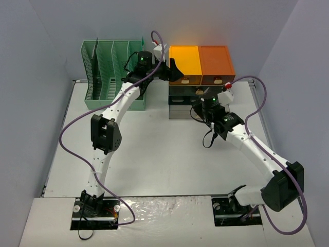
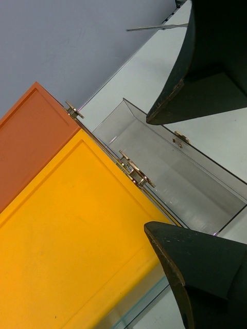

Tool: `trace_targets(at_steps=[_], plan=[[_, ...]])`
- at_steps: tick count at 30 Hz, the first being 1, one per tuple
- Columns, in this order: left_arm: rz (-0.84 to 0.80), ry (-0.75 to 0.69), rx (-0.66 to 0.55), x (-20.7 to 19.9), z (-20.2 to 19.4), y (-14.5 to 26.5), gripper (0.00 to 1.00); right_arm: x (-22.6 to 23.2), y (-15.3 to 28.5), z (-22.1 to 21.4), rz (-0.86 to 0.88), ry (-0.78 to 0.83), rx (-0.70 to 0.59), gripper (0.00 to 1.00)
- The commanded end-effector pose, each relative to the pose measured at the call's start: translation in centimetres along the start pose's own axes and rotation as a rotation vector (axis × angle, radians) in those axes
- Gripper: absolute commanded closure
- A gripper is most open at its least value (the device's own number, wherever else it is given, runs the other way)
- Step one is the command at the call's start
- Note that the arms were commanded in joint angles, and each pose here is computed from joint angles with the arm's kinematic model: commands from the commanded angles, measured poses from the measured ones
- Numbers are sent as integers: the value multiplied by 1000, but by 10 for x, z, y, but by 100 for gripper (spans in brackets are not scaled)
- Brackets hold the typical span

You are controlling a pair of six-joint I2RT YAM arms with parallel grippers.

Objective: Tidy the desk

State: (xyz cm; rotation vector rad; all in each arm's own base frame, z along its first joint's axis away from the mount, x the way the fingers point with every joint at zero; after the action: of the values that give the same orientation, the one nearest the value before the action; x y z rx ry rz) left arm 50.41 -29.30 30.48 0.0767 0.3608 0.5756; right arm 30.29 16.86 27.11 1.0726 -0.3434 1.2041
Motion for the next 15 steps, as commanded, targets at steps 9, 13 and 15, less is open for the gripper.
trace_targets(at_steps=[9, 13, 15], plan=[[6, -20, -17, -14, 23, 25, 26, 46, -66, 42, 269, -607, -99, 100], [10, -24, -14, -13, 23, 27, 27, 45, -78, 38, 276, -668, -90, 100], [11, -23, -13, -12, 22, 28, 27, 43, -81, 37, 268, -683, -93, 100]])
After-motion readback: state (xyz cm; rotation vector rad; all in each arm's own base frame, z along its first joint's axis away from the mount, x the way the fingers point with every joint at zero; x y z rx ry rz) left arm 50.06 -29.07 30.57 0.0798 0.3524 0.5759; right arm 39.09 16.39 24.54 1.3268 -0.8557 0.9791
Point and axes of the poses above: each gripper's point midway between its finger pads, its own y axis back along the fingers, its own x axis along the line the jaws close on, z = x × y, the point moved 8 cm from there along y, back along the fingers, and after that the axes turned 7 degrees about -y, right-handed, at the moved point
